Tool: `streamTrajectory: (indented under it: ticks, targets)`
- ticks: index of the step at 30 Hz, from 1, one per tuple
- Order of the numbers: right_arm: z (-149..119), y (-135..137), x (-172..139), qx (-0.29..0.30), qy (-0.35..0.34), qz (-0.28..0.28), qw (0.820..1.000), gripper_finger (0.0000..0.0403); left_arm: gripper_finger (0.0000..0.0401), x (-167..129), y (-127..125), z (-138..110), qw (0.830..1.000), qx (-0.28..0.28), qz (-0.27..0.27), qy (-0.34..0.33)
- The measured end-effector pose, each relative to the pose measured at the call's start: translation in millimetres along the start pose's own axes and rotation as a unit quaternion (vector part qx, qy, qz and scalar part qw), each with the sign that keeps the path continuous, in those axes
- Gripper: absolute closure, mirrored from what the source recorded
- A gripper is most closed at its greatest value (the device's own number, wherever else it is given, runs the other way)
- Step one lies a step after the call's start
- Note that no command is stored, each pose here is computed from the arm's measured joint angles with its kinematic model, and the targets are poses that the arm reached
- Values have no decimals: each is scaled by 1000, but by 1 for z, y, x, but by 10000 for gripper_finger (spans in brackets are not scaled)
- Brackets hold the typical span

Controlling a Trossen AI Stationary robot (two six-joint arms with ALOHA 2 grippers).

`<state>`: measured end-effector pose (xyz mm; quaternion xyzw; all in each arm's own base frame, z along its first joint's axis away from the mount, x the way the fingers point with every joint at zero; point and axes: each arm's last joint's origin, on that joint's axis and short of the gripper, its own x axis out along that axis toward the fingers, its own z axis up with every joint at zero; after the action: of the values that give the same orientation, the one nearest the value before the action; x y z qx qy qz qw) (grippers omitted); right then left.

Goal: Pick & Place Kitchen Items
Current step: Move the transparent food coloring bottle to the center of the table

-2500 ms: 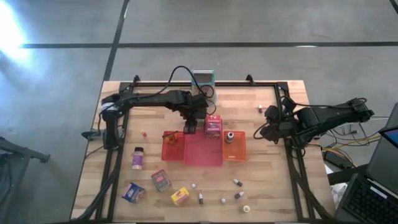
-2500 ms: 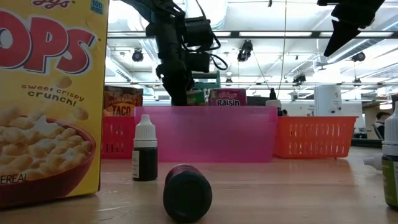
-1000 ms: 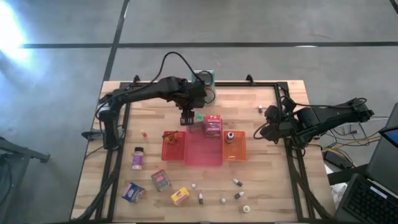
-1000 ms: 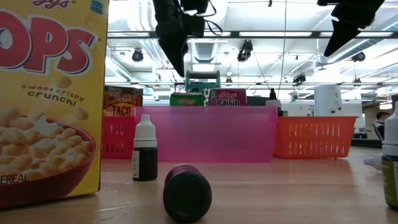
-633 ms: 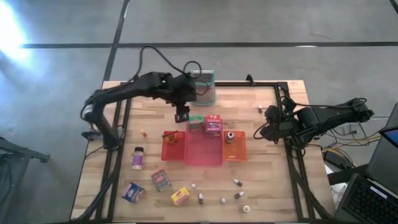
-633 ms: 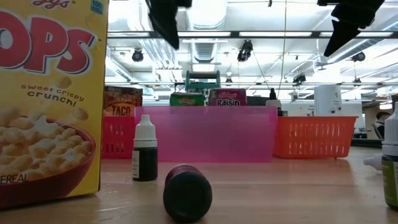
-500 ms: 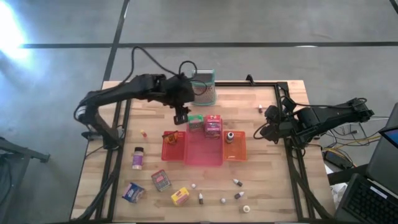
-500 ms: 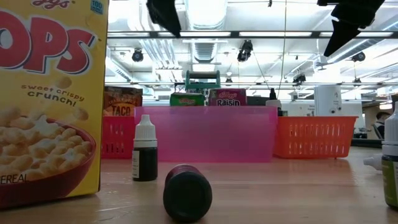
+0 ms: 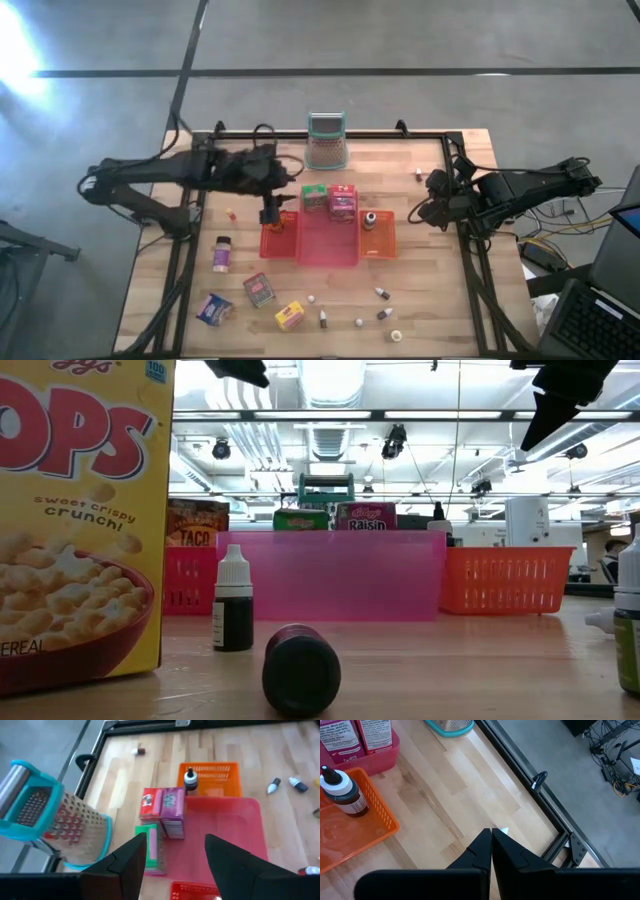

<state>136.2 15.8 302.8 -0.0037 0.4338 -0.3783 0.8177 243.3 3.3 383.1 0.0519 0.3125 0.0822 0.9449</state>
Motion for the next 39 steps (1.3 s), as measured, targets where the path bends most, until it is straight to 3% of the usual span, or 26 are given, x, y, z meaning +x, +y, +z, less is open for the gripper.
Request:
streamTrajectory:
  ticks: [7,13,21,32,39]
  targets:
    - [0,0,0,0,0,0,1000,394,195,-8,-8,-46,999,-27,2,-33]
    - [0,0,0,0,0,0,1000,394,195,-26,-2,-76,997,-47,56,-22]
    - [0,0,0,0,0,0,1000,394,195,-39,3,-100,990,-113,83,-2]
    - [0,0,0,0,0,0,1000,394,195,-19,-2,-131,983,-135,115,47]
    - [0,0,0,0,0,0,1000,394,195,-11,-12,-136,987,-140,73,37]
